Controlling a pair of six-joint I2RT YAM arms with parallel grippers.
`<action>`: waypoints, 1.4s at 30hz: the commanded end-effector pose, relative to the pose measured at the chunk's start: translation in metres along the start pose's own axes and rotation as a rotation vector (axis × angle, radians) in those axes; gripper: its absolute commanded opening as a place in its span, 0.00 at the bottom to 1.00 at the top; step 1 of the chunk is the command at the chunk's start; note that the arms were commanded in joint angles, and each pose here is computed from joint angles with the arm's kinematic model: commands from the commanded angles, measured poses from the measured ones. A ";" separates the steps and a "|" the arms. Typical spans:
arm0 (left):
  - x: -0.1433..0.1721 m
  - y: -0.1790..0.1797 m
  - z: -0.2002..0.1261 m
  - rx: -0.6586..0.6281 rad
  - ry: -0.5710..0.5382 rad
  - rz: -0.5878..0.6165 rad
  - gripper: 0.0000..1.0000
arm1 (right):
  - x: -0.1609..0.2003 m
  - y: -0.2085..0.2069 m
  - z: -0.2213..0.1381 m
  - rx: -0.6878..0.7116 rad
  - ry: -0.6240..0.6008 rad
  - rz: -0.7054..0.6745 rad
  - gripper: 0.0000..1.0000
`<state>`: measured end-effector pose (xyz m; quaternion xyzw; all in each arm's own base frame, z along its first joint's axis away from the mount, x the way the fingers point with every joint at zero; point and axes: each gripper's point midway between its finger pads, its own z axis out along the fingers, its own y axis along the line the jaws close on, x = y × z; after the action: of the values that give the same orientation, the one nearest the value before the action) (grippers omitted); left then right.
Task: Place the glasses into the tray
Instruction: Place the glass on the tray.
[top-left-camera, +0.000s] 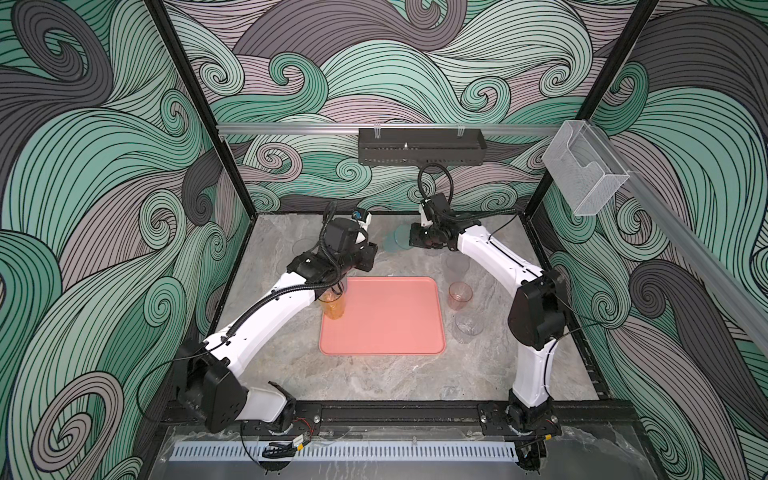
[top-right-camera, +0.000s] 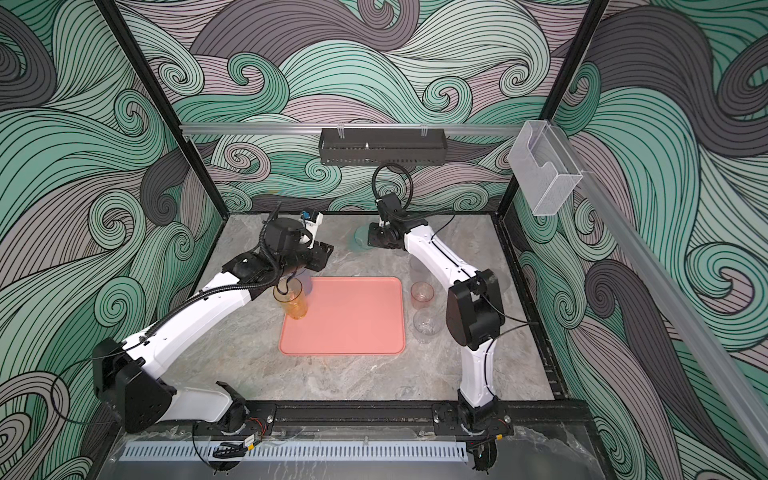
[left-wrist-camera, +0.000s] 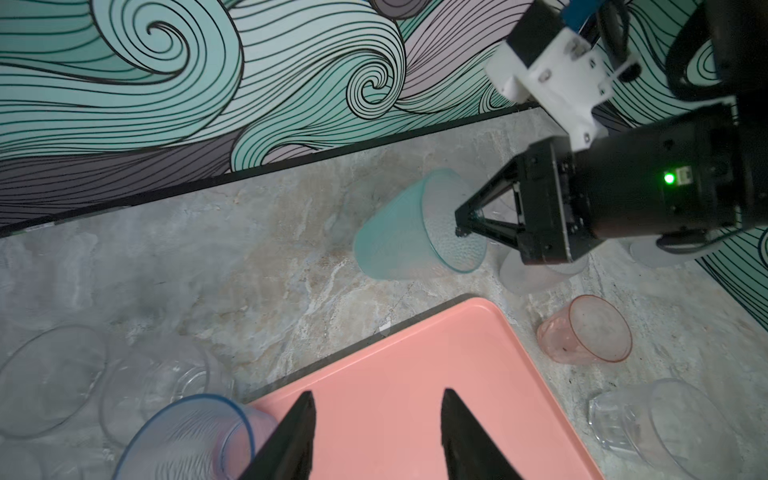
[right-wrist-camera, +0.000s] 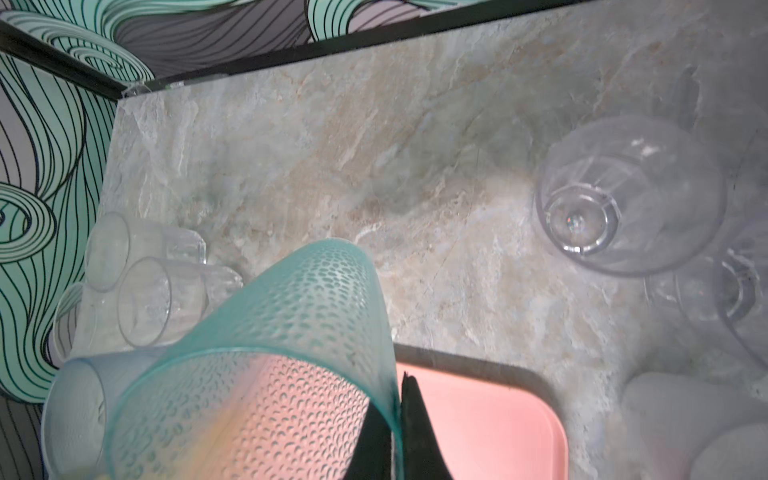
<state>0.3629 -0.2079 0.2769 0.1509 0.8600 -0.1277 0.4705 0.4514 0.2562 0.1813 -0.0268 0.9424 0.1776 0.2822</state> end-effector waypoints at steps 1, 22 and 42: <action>-0.005 0.011 -0.018 -0.059 -0.047 0.036 0.53 | 0.014 0.010 -0.023 -0.006 -0.008 -0.035 0.05; 0.070 0.097 -0.098 -0.394 0.054 -0.101 0.75 | 0.183 0.066 -0.068 0.119 0.261 -0.461 0.06; 0.069 0.114 -0.118 -0.428 0.001 -0.096 0.73 | 0.238 0.170 -0.028 0.029 0.301 -0.627 0.07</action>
<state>0.2790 -0.0528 0.2699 0.0041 0.8767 0.0322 0.4800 0.2080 0.4103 0.1245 -0.3399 0.9227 0.0652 0.1697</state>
